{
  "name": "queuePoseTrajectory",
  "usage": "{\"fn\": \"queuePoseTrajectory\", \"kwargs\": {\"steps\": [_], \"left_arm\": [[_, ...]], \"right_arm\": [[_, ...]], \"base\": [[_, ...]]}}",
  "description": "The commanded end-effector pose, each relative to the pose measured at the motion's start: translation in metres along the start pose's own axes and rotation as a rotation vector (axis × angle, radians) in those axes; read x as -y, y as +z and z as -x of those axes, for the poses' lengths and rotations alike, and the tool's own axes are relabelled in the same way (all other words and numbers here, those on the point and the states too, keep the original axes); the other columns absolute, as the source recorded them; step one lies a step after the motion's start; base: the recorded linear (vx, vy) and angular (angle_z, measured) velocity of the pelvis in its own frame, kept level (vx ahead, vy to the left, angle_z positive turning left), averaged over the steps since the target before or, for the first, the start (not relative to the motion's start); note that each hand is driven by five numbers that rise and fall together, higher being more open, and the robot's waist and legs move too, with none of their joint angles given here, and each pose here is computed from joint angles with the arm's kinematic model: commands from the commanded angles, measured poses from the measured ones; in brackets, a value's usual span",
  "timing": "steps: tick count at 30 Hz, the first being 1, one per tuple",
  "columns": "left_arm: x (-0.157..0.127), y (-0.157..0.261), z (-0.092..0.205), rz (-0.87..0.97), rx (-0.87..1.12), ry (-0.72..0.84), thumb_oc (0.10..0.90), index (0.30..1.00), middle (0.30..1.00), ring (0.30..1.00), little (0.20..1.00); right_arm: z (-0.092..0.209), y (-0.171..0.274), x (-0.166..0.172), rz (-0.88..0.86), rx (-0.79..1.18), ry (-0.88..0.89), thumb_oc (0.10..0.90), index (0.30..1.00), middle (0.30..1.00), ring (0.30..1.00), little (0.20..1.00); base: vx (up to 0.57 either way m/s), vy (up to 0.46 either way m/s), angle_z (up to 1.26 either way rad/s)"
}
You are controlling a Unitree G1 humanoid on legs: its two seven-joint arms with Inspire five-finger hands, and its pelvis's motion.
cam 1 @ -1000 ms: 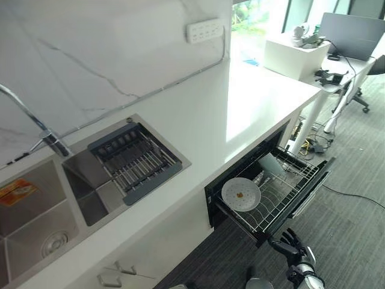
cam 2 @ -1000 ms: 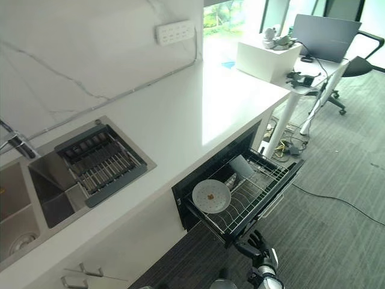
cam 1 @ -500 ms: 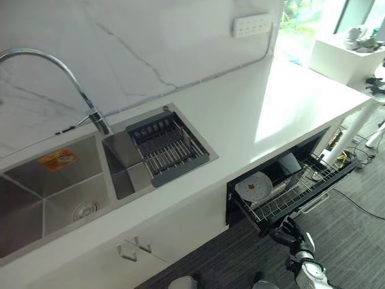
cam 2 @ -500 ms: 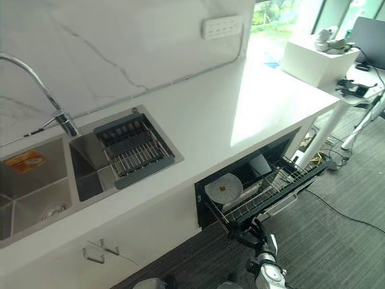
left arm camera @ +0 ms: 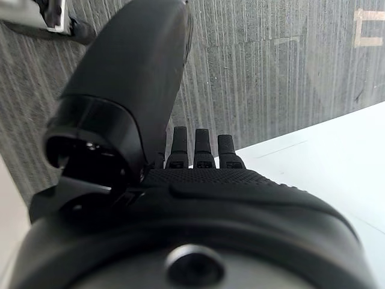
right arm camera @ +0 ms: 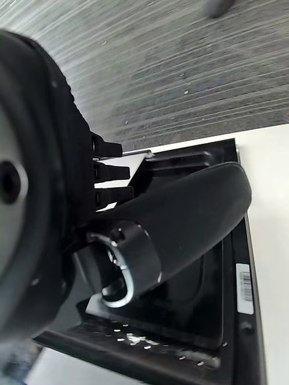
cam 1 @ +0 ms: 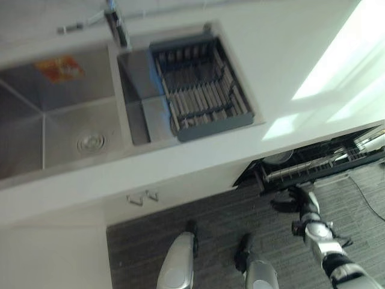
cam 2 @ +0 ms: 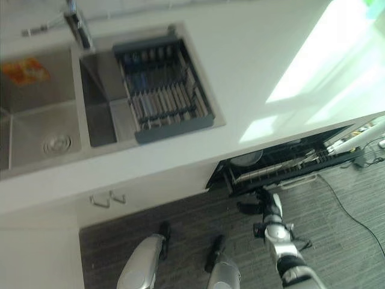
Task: Place the dishes in the dishwasher.
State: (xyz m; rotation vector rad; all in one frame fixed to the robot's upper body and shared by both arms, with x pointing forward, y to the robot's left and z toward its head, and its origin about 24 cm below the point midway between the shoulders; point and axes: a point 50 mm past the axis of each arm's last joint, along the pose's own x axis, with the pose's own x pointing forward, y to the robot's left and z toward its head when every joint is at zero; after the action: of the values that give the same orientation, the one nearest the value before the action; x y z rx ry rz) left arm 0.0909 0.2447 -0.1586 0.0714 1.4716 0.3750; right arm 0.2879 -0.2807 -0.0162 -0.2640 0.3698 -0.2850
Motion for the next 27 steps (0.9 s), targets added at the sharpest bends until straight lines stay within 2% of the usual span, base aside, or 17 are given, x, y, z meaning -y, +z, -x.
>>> {"fn": "queuePoseTrajectory", "kwargs": {"steps": [1, 5, 11, 14, 22, 25, 27], "left_arm": [[-0.023, -0.015, -0.002, -0.041, -0.050, 0.071, 0.800, 0.900, 0.900, 0.900, 0.900], [-0.036, 0.017, 0.003, -0.071, 0.029, 0.118, 0.800, 0.900, 0.900, 0.900, 0.900], [-0.033, 0.023, 0.004, -0.069, 0.056, 0.118, 0.800, 0.900, 0.900, 0.900, 0.900], [-0.040, 0.021, 0.003, -0.050, 0.070, 0.124, 0.800, 0.900, 0.900, 0.900, 0.900], [-0.049, 0.026, 0.004, -0.065, 0.123, 0.158, 0.800, 0.900, 0.900, 0.900, 0.900], [-0.049, 0.030, 0.005, -0.065, 0.150, 0.169, 0.800, 0.900, 0.900, 0.900, 0.900], [-0.046, 0.028, 0.004, -0.037, 0.151, 0.118, 0.800, 0.900, 0.900, 0.900, 0.900]], "right_arm": [[-0.018, 0.149, -0.028, -0.057, 0.505, 0.130, 0.800, 0.900, 0.900, 0.900, 0.900], [-0.018, 0.202, -0.023, -0.044, 0.633, 0.095, 0.800, 0.900, 0.900, 0.900, 0.900], [-0.016, 0.231, -0.014, -0.030, 0.701, 0.033, 0.800, 0.900, 0.900, 0.900, 0.900], [-0.009, 0.268, 0.006, -0.042, 0.792, -0.044, 0.800, 0.900, 0.900, 0.900, 0.900], [-0.007, 0.277, 0.012, -0.080, 0.801, -0.048, 0.800, 0.900, 0.900, 0.900, 0.900], [-0.012, 0.259, 0.001, -0.102, 0.748, -0.001, 0.800, 0.900, 0.900, 0.900, 0.900], [-0.014, 0.251, -0.006, -0.116, 0.723, 0.027, 0.800, 0.900, 0.900, 0.900, 0.900]], "base": [[-0.06, -0.105, 0.25], [0.01, -0.114, 0.34], [-0.01, 0.014, 0.21], [-0.13, -0.045, 0.04], [-0.05, -0.077, 0.02], [-0.04, -0.076, -0.01], [-0.03, -0.024, -0.05]]}}
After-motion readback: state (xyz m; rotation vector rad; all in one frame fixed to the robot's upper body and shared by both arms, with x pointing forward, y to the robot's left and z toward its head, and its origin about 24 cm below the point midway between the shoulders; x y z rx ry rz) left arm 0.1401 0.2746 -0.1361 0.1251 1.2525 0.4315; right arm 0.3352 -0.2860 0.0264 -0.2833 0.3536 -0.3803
